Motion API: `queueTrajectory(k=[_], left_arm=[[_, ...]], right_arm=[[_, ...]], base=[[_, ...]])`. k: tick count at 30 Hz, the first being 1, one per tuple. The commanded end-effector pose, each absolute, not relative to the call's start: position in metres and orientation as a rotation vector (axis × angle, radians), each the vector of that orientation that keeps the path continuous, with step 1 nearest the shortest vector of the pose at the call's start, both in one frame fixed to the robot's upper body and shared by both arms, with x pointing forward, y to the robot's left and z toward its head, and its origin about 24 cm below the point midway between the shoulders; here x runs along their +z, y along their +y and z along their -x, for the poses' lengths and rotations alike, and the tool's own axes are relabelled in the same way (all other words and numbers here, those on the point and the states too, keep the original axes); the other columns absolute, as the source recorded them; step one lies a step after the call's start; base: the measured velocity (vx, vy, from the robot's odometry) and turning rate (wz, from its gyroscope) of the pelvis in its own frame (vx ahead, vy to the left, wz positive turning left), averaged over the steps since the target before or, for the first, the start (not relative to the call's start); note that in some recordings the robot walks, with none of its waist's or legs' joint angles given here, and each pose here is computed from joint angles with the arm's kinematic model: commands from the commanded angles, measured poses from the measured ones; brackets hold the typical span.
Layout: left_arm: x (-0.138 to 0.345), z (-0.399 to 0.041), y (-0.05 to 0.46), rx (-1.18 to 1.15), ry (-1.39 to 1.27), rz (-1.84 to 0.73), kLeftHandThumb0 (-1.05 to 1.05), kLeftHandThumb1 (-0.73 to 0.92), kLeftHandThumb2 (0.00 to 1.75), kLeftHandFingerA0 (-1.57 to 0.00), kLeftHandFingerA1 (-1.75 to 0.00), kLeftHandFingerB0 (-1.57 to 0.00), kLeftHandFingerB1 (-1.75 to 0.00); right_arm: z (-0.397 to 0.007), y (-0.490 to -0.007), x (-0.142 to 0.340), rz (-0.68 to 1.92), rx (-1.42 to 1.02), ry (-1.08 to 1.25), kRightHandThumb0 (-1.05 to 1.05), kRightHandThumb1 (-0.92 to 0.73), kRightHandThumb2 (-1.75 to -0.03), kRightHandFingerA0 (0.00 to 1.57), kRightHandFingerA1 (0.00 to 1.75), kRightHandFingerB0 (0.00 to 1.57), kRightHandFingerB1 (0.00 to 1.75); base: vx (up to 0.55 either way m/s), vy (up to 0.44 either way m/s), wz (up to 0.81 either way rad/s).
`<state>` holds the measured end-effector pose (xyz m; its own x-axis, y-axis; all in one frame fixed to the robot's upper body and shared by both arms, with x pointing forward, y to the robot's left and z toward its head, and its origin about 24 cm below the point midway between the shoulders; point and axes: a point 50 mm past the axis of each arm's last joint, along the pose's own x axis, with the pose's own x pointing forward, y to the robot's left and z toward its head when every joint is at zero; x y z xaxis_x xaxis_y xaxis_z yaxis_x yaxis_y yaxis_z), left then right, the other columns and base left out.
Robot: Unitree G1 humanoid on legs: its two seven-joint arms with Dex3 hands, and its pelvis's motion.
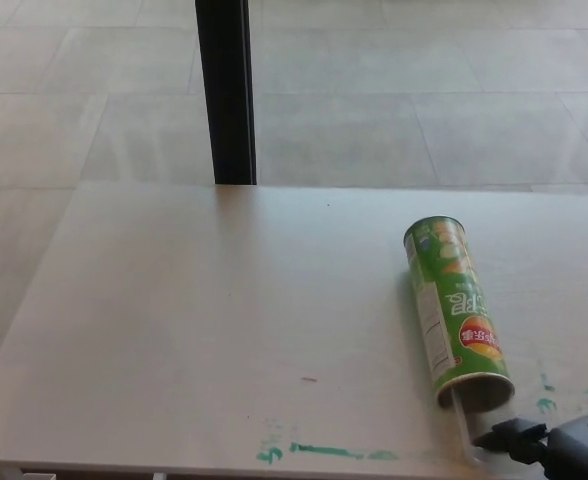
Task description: Use the finger on the right hand of the robot to pull out the chips tray kept inside a container in the middle of the desk
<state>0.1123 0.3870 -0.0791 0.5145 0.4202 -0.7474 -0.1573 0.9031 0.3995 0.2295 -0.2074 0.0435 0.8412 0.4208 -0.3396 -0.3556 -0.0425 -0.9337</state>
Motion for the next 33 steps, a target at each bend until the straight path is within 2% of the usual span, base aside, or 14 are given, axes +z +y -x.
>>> queueTrajectory(k=[1, 10, 11, 12, 13, 17, 25, 30, 33], left_arm=[[-0.074, -0.111, 0.393, 0.356, 0.966, -0.321, -0.49, 0.71, 0.61, -0.54, -0.7, -0.52, -0.52], [-0.073, -0.112, 0.395, 0.372, 0.961, -0.306, -0.48, 0.71, 0.61, -0.54, -0.67, -0.55, -0.53], [-0.073, -0.112, 0.395, 0.369, 0.96, -0.312, -0.48, 0.7, 0.61, -0.54, -0.68, -0.54, -0.52], [-0.073, -0.112, 0.395, 0.369, 0.966, -0.322, -0.46, 0.71, 0.61, -0.54, -0.67, -0.52, -0.5], [-0.073, -0.112, 0.395, 0.365, 0.973, -0.334, -0.49, 0.7, 0.61, -0.56, -0.7, -0.51, -0.49], [-0.073, -0.113, 0.395, 0.358, 0.968, -0.333, -0.5, 0.7, 0.61, -0.53, -0.69, -0.53, -0.52], [-0.072, -0.113, 0.396, 0.365, 0.968, -0.339, -0.49, 0.71, 0.61, -0.55, -0.69, -0.54, -0.52], [-0.072, -0.111, 0.397, 0.365, 0.971, -0.334, -0.49, 0.71, 0.61, -0.55, -0.69, -0.51, -0.5], [-0.071, -0.111, 0.398, 0.371, 0.968, -0.326, -0.48, 0.7, 0.61, -0.54, -0.68, -0.5, -0.5]], right_arm=[[-0.211, -0.214, 0.035, 1.485, 0.727, 0.044, -0.18, -0.57, -0.58, 0.86, 1.32, 0.49, 0.41], [-0.197, -0.212, 0.035, 1.454, 0.773, 0.079, -0.2, -0.6, -0.6, 0.85, 1.39, 0.48, 0.41], [-0.194, -0.212, 0.035, 1.431, 0.766, 0.076, -0.18, -0.59, -0.57, 0.87, 1.38, 0.5, 0.41], [-0.193, -0.212, 0.034, 1.428, 0.767, 0.071, -0.19, -0.56, -0.57, 0.89, 1.26, 0.51, 0.42], [-0.189, -0.212, 0.031, 1.416, 0.776, 0.093, -0.19, -0.6, -0.59, 0.83, 1.32, 0.47, 0.41], [-0.182, -0.211, 0.026, 1.38, 0.772, 0.095, -0.17, -0.59, -0.58, 0.82, 1.36, 0.48, 0.42], [-0.172, -0.209, 0.022, 1.37, 0.773, 0.079, -0.19, -0.59, -0.57, 0.87, 1.38, 0.48, 0.42], [-0.167, -0.214, 0.022, 1.382, 0.758, 0.106, -0.17, -0.62, -0.58, 0.8, 1.41, 0.45, 0.42], [-0.165, -0.217, 0.025, 1.366, 0.752, 0.126, -0.17, -0.62, -0.59, 0.81, 1.4, 0.45, 0.42]], base=[[0.0, 0.0, 0.0], [0.0, 0.0, 0.0], [0.0, 0.0, 0.0], [0.0, 0.0, 0.0], [0.0, 0.0, 0.0], [0.0, 0.0, 0.0], [0.0, 0.0, 0.0], [0.0, 0.0, 0.0], [0.0, 0.0, 0.0]])
